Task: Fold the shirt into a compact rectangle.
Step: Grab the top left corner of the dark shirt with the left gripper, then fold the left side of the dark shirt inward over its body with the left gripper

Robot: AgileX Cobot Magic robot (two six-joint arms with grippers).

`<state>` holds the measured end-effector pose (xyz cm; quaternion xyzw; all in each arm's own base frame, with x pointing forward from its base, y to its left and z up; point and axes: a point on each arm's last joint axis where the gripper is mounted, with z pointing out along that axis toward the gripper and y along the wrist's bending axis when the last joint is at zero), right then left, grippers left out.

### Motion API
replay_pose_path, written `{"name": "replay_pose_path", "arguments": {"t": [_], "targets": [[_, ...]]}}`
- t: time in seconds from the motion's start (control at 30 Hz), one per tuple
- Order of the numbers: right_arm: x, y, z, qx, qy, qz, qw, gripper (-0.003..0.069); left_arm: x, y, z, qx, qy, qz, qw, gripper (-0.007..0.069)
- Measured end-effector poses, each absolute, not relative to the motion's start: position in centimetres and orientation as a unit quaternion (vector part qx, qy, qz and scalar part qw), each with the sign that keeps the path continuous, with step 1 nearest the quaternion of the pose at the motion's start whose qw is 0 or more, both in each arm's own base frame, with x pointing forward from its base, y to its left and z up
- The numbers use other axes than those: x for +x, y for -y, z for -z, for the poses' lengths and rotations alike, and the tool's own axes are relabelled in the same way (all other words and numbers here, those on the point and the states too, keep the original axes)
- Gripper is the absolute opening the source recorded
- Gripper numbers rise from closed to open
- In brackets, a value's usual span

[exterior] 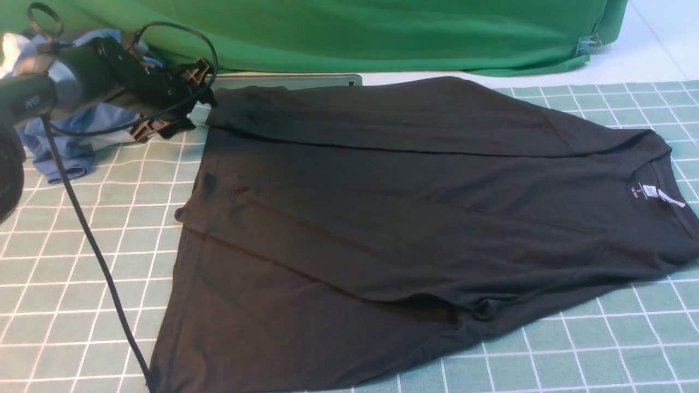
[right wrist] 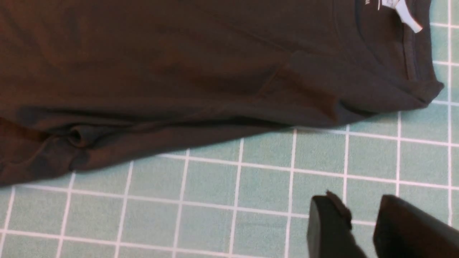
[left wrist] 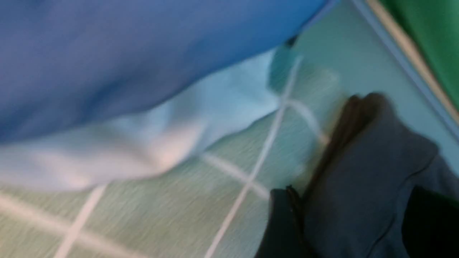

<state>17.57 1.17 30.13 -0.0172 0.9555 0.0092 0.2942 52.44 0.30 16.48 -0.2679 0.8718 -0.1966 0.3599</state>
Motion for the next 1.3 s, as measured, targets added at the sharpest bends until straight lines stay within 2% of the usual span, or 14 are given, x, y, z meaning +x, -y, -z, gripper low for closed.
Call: {"name": "replay_pose_path", "arguments": {"t": [0.17,0.3,0.5,0.53,0.73,0.9,1.0,1.3], "targets": [[17.7,-1.2,-30.3,-0.017,-0.952,-0.01,0.305,0.0218,52.7,-0.3,-14.8,-0.265,-0.874,0.196,0.357,0.041],[17.8,-1.2,-30.3,-0.017,-0.95,-0.01,0.311,0.0218,52.8,-0.2,-14.8,-0.247,-0.878,0.191,0.362,0.0388],[18.0,-1.2,-30.4,-0.017,-0.946,-0.011,0.322,0.0218,52.9,0.0,-14.5,-0.238,-0.879,0.2,0.362,0.0262],[18.1,-1.2,-30.5,-0.017,-0.945,-0.011,0.326,0.0218,52.9,0.0,-14.3,-0.237,-0.879,0.205,0.359,0.0215],[18.2,-1.2,-30.6,-0.017,-0.942,-0.012,0.335,0.0218,52.8,0.3,-14.2,-0.22,-0.885,0.208,0.354,0.0067],[18.2,-1.2,-30.6,-0.017,-0.941,-0.012,0.337,0.0218,52.8,0.1,-14.2,-0.198,-0.892,0.206,0.35,0.0034],[18.2,-1.2,-30.6,-0.017,-0.941,-0.012,0.337,0.0221,52.8,-0.1,-14.9,-0.193,-0.894,0.216,0.341,0.0034],[18.4,-1.3,-30.8,-0.017,-0.937,-0.014,0.348,0.023,52.8,0.2,-20.9,-0.16,-0.887,0.254,0.35,0.0034]]}}
